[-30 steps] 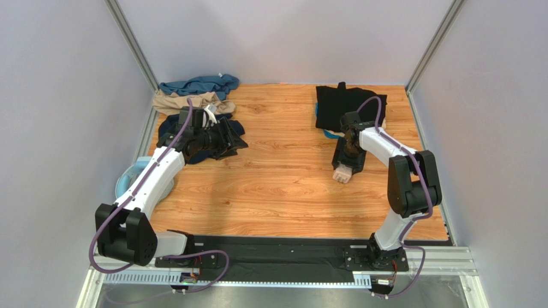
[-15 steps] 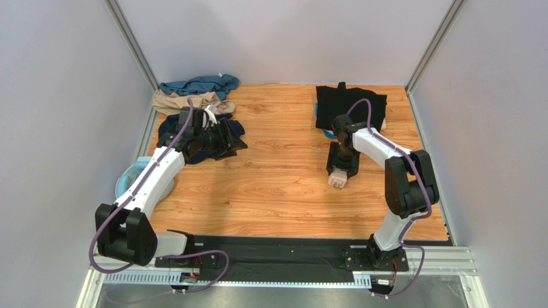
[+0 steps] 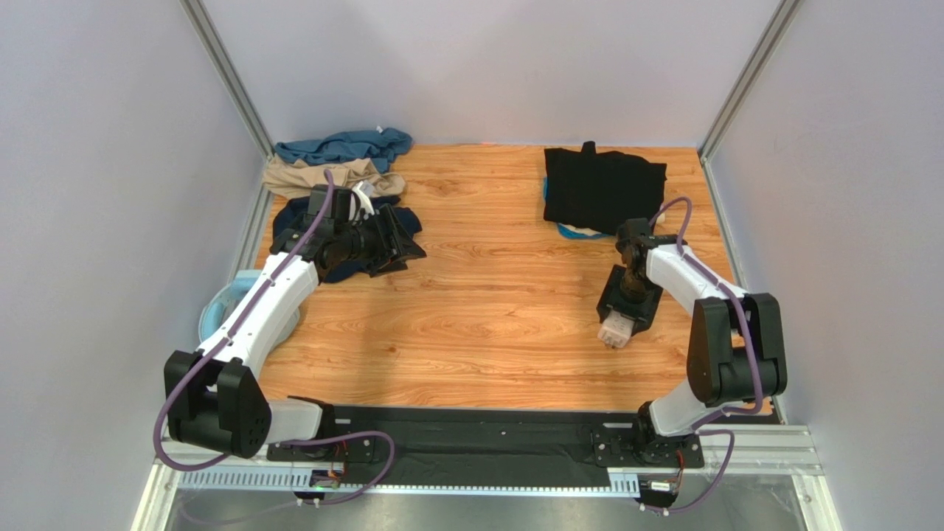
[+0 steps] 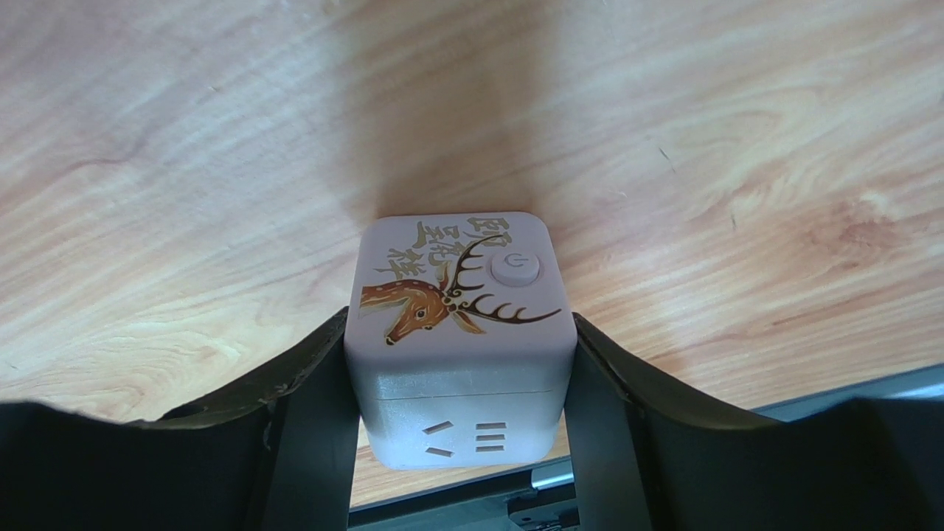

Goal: Fold and stack the t-shirts

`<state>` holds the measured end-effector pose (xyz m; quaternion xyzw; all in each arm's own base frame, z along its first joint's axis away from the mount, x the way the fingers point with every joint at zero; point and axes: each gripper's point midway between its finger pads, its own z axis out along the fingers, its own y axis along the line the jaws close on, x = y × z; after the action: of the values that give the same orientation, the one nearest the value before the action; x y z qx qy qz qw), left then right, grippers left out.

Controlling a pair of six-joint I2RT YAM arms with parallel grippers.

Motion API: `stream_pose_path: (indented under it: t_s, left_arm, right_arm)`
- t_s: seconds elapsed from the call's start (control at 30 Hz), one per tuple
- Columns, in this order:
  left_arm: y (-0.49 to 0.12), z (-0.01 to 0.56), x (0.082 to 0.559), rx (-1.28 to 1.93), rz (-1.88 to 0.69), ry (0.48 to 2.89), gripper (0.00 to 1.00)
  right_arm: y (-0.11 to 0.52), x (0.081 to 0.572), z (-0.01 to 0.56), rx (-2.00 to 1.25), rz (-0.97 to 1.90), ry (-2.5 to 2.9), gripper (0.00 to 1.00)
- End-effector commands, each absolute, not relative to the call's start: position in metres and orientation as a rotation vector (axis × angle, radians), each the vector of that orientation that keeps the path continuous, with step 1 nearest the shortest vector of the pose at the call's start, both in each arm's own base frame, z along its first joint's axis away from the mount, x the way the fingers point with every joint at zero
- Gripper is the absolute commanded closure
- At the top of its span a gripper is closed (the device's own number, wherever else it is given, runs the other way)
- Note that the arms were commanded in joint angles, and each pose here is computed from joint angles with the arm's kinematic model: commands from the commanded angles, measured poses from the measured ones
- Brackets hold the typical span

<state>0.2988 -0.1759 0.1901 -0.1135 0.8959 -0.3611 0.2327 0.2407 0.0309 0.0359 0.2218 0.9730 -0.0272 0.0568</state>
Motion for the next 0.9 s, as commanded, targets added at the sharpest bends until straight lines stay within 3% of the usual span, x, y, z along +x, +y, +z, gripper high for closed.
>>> stream_pose_path:
  t_s: [0.0,0.4,0.7,0.87]
  left_arm:
    - [-0.179,0.198,0.302,-0.270,-1.006,2.444,0.36]
    - [-0.179,0.196,0.299,-0.280,-1.006,2.443,0.36]
    - [-0.179,0.194,0.300,-0.311,-1.014,2.446,0.36]
    - [-0.179,0.193,0.300,-0.321,-1.013,2.448,0.37]
  right_arm:
    - [0.025,0.210,0.022,0.753,-0.160,3.023,1.00]
    - [-0.017,0.201,0.025,1.128,-0.174,2.933,1.00]
    - [-0.019,0.212,0.023,1.149,-0.134,2.909,0.99]
    - [-0.036,0.217,0.020,1.130,-0.256,2.925,0.98]
